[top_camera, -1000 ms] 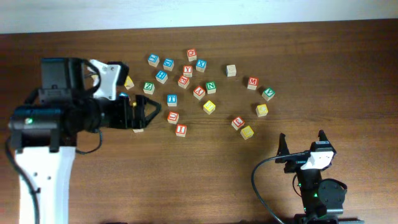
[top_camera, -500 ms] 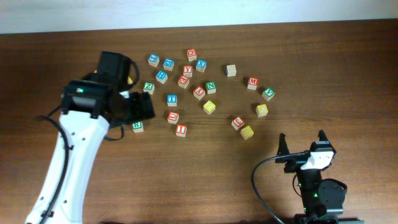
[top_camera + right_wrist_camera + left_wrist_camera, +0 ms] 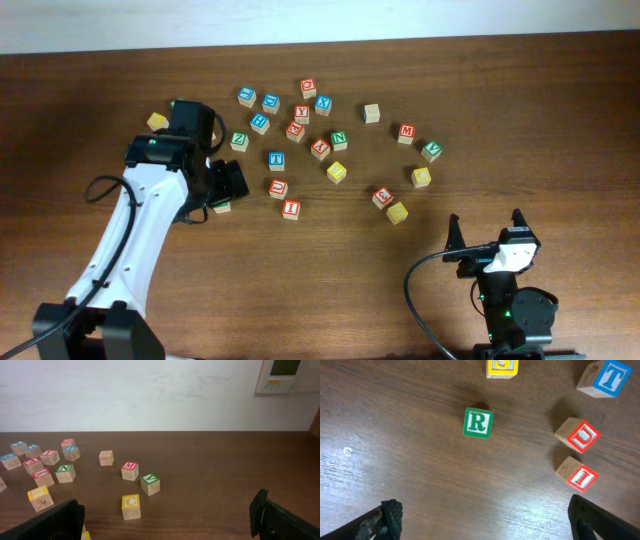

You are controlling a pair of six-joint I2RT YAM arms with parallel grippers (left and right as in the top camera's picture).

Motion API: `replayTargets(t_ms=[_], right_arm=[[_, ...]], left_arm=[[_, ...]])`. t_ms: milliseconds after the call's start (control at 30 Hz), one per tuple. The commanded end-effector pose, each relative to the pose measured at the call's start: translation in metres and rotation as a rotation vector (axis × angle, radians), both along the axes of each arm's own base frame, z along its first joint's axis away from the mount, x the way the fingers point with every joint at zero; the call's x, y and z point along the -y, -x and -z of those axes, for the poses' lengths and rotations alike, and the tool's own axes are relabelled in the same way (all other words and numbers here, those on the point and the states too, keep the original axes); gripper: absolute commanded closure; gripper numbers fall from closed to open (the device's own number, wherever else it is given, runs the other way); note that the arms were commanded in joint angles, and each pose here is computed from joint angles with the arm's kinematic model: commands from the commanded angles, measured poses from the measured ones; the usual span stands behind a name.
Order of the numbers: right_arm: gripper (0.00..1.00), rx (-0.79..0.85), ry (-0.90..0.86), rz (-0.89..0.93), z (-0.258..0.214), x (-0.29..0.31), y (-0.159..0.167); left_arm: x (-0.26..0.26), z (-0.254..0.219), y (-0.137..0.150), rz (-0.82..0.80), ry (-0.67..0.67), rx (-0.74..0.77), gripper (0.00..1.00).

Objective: Spell out ICRA
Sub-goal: 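Lower the left gripper and grasp the green R block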

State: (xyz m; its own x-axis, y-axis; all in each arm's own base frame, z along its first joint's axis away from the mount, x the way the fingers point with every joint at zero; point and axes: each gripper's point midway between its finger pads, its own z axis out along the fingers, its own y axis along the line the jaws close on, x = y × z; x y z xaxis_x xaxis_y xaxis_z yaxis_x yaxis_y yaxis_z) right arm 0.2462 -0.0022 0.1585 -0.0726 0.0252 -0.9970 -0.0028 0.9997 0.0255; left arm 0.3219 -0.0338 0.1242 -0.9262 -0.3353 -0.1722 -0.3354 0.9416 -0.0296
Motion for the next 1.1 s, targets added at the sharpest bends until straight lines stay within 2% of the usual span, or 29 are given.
replayTargets(t_ms=[0, 67, 133, 233, 333, 433, 700, 767, 867, 933, 1067], right_arm=[[0.02, -0.005, -0.004, 0.011, 0.003, 0.002, 0.000], [0.02, -0.005, -0.004, 0.011, 0.003, 0.002, 0.000], [0.02, -0.005, -0.004, 0.011, 0.003, 0.002, 0.000], [0.02, -0.005, -0.004, 0.011, 0.003, 0.002, 0.000], [0.02, -0.005, -0.004, 0.011, 0.003, 0.002, 0.000], [0.02, -0.006, -0.004, 0.011, 0.003, 0.002, 0.000], [0.02, -0.006, -0.004, 0.011, 0.003, 0.002, 0.000], [0.02, -0.006, -0.004, 0.011, 0.003, 0.002, 0.000], [0.02, -0.006, -0.004, 0.011, 0.003, 0.002, 0.000], [0.02, -0.006, -0.004, 0.011, 0.003, 0.002, 0.000], [0.02, -0.006, -0.004, 0.011, 0.003, 0.002, 0.000]], left_arm=[[0.002, 0.021, -0.001, 0.000, -0.003, -0.060, 0.05], [0.003, 0.039, -0.003, 0.000, -0.009, -0.107, 0.07], [0.002, 0.056, -0.002, -0.001, -0.016, -0.156, 0.23], [0.004, 0.068, -0.010, 0.011, -0.017, -0.156, 0.26], [0.004, 0.081, -0.017, 0.100, -0.025, -0.157, 0.25], [0.005, 0.097, -0.027, 0.129, -0.028, -0.151, 0.34], [-0.005, 0.117, -0.035, 0.127, -0.090, -0.158, 0.33], [-0.004, 0.117, -0.036, 0.127, -0.090, -0.155, 0.41], [-0.004, 0.117, -0.036, 0.127, -0.090, -0.153, 0.47], [-0.004, 0.117, -0.036, 0.136, -0.091, -0.154, 0.44], [-0.002, 0.117, -0.036, 0.151, -0.080, -0.154, 0.45]])
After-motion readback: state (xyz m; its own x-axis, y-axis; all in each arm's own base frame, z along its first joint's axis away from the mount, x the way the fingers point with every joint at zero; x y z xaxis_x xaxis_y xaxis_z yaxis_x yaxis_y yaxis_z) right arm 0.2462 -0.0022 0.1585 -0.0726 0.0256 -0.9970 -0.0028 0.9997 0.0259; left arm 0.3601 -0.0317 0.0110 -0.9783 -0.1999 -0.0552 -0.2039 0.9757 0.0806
